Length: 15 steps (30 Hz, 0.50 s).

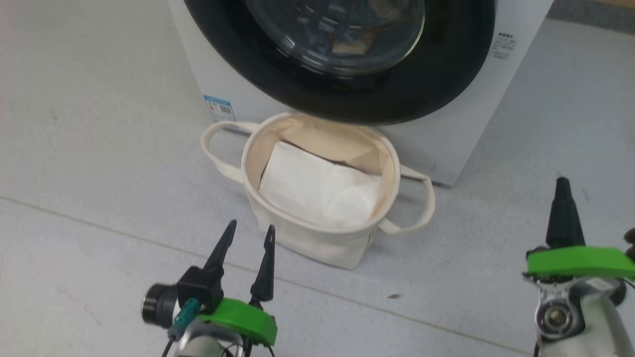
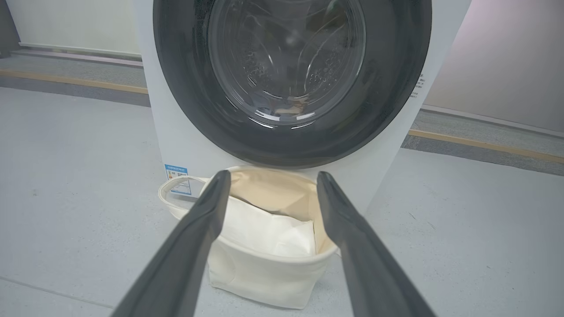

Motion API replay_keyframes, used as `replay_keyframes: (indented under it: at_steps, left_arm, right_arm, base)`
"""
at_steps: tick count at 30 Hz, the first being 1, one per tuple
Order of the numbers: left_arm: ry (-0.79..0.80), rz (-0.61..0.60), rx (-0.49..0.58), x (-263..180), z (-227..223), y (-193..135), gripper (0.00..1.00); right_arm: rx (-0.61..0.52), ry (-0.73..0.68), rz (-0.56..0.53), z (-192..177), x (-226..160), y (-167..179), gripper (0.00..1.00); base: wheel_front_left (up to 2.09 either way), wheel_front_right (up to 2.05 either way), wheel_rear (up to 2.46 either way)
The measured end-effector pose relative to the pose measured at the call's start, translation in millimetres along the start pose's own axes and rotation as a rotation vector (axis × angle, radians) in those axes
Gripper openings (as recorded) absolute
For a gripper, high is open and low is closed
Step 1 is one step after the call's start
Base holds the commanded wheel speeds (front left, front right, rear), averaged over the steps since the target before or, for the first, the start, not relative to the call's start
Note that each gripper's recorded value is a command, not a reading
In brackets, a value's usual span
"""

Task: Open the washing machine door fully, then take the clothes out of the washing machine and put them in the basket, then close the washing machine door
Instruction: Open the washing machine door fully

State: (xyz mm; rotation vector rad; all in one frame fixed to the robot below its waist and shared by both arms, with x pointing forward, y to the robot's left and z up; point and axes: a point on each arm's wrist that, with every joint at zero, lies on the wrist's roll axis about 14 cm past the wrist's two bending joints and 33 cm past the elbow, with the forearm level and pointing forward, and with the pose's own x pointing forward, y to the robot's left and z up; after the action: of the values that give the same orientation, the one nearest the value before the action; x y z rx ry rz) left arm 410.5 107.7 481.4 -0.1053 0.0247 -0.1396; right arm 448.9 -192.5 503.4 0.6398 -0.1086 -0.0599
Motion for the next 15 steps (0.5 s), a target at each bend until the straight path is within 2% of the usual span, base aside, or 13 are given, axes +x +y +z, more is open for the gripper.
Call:
replay_keyframes:
  at_steps: [5,15]
  left_arm:
    - [-0.001,0.007,0.042,14.8,-2.3,1.6,1.00]
    - [0.037,-0.034,0.023,42.4,-22.3,-8.2,1.00]
  right_arm:
    - [0.238,-0.016,-0.084,-7.6,26.1,-12.5,0.00]
    - [0.465,-0.076,-0.110,10.2,87.8,-20.0,0.00]
  base:
    - [0.00,0.00,0.00]
    - [0.00,0.00,0.00]
